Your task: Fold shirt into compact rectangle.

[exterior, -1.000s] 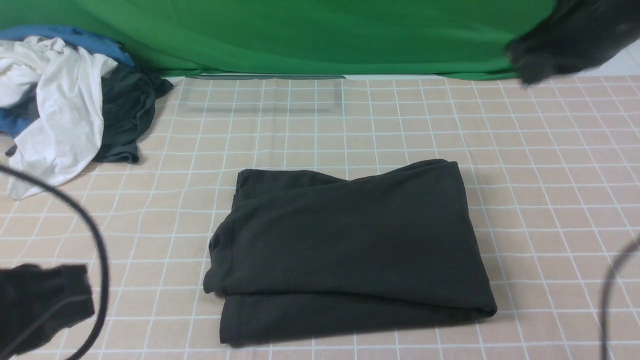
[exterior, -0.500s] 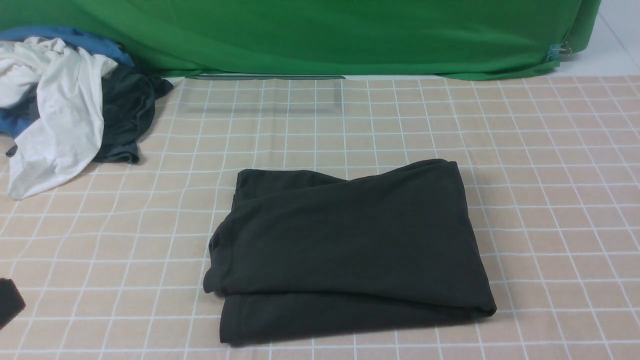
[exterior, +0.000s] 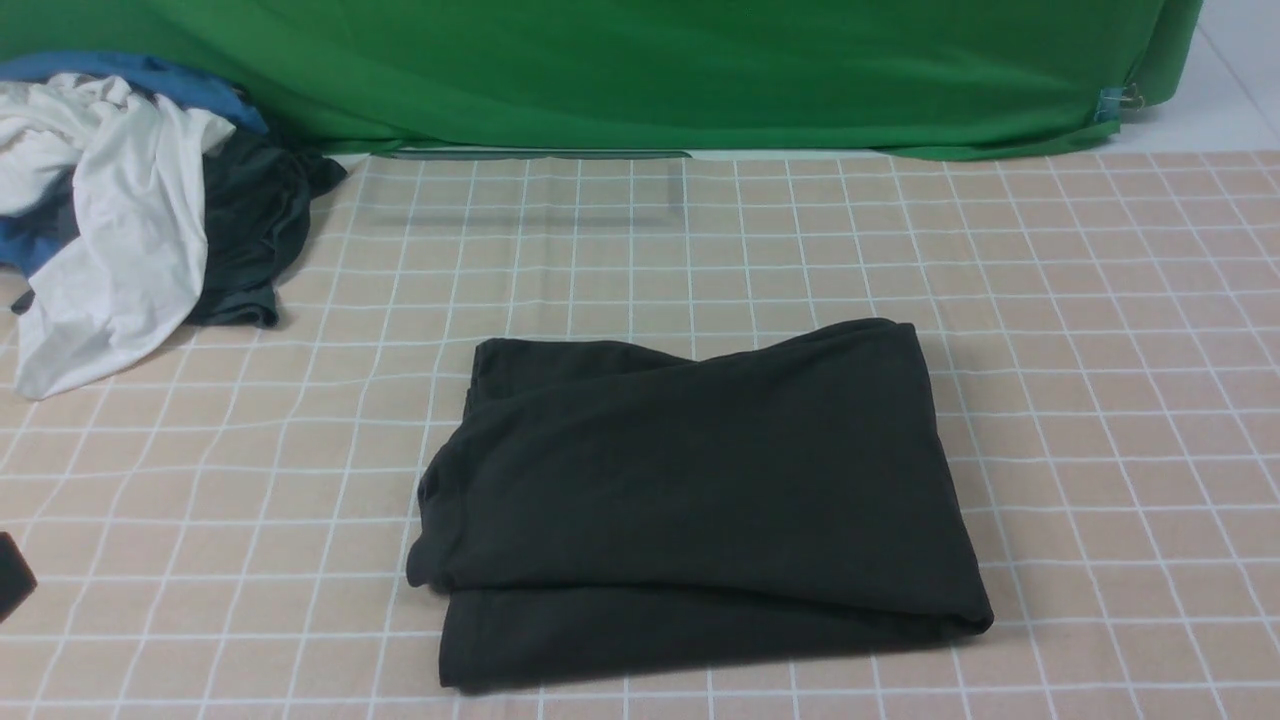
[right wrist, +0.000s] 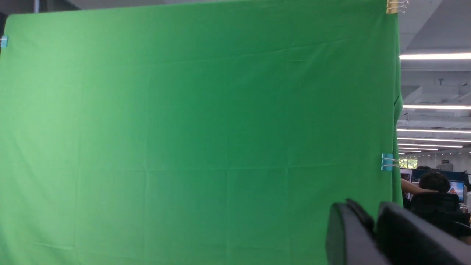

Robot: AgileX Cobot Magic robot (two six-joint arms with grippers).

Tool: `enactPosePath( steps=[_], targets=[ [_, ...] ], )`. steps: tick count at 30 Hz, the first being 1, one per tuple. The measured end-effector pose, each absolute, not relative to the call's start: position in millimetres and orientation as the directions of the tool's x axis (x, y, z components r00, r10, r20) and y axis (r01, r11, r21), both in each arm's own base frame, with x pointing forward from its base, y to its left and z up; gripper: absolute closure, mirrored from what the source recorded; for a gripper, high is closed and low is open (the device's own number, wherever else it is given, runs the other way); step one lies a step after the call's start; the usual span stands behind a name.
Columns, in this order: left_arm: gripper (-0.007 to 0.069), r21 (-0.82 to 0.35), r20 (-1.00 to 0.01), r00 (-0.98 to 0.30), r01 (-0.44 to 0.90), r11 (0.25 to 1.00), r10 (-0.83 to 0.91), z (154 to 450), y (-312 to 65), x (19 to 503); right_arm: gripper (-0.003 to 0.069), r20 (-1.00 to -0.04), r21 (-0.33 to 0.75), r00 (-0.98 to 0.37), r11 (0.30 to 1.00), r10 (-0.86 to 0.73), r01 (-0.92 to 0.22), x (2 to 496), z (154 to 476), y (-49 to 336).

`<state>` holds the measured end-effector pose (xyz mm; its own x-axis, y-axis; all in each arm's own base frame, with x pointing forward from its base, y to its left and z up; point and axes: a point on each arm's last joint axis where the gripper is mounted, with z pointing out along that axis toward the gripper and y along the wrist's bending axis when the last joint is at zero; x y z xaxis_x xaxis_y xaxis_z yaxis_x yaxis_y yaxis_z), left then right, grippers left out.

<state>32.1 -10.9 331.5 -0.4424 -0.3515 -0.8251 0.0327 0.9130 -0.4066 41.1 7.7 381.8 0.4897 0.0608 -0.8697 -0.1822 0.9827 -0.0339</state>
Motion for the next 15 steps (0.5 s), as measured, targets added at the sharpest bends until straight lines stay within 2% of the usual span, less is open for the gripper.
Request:
enactPosePath(
  steps=[15],
  targets=[
    [0.0613, -0.397, -0.829, -0.44, 0.028, 0.917, -0.345, 331.3, -10.1, 32.2, 0.0462, -0.87, -0.036, 0.489, 0.983, 0.059, -0.181, 41.3, 381.5, 7.7]
  ],
)
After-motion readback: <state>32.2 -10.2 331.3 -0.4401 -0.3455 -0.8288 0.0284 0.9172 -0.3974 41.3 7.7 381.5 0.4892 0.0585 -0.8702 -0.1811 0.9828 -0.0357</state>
